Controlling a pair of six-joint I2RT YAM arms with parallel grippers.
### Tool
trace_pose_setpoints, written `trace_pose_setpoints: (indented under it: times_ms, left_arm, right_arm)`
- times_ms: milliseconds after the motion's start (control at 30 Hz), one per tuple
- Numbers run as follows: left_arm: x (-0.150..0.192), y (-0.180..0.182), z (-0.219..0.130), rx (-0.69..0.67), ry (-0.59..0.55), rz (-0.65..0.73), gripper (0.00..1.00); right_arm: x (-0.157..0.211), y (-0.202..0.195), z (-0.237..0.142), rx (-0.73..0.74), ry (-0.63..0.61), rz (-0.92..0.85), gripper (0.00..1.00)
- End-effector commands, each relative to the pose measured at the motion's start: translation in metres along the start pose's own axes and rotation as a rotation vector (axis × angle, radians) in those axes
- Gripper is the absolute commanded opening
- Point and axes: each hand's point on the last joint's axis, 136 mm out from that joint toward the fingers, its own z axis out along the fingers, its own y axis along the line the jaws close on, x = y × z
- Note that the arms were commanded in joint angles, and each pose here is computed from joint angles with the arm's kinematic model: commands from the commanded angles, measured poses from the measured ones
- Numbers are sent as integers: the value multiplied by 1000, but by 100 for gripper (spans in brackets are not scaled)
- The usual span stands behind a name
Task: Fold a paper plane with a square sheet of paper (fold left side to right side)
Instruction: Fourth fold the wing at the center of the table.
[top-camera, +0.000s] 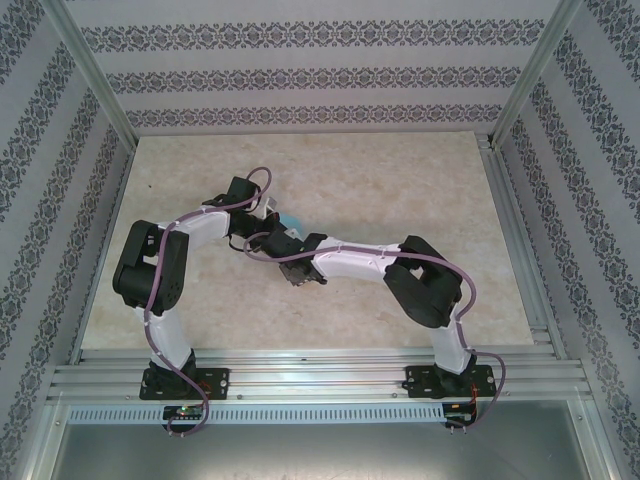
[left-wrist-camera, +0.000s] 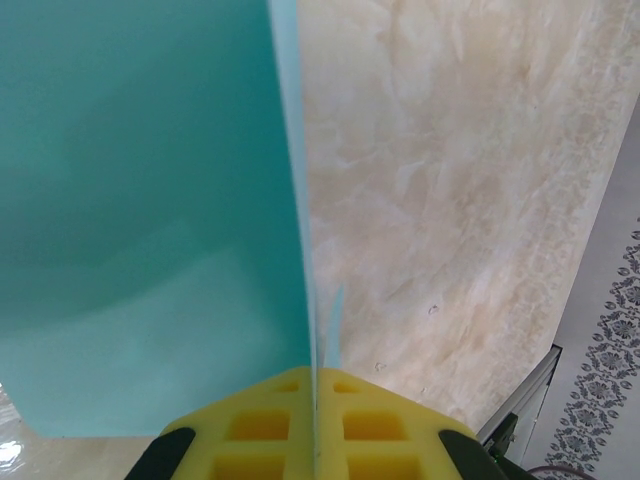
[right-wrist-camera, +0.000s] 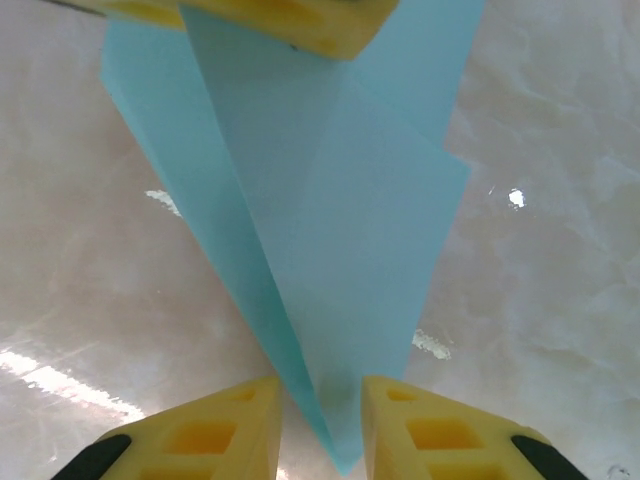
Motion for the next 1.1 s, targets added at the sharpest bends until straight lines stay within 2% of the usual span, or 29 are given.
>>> trace_pose_setpoints:
  times_ms: [0,267,567,833,1000,1067]
  left_arm:
    - [1,-4,2,-5,17,-4,0]
    - [1,-4,2,-10,20,-4,0]
    - [0,-4,2,-12,20,1,0]
    - [0,-4,2,-16,20,-1,0]
    - [0,-3,3,-17,21,-2,0]
    - [1,-2,3,-19,24,-3,0]
  right_arm:
    - [0,0,5,37,4,-30,27]
    - [1,-2,7,42,3,-20,20]
    - [7,-5,13,44,26,-21,19]
    - [11,-4,13,18,36,-18,0]
    - [13,-1,12,-13,37,-10,0]
    - [15,-1,11,-19,40,2,5]
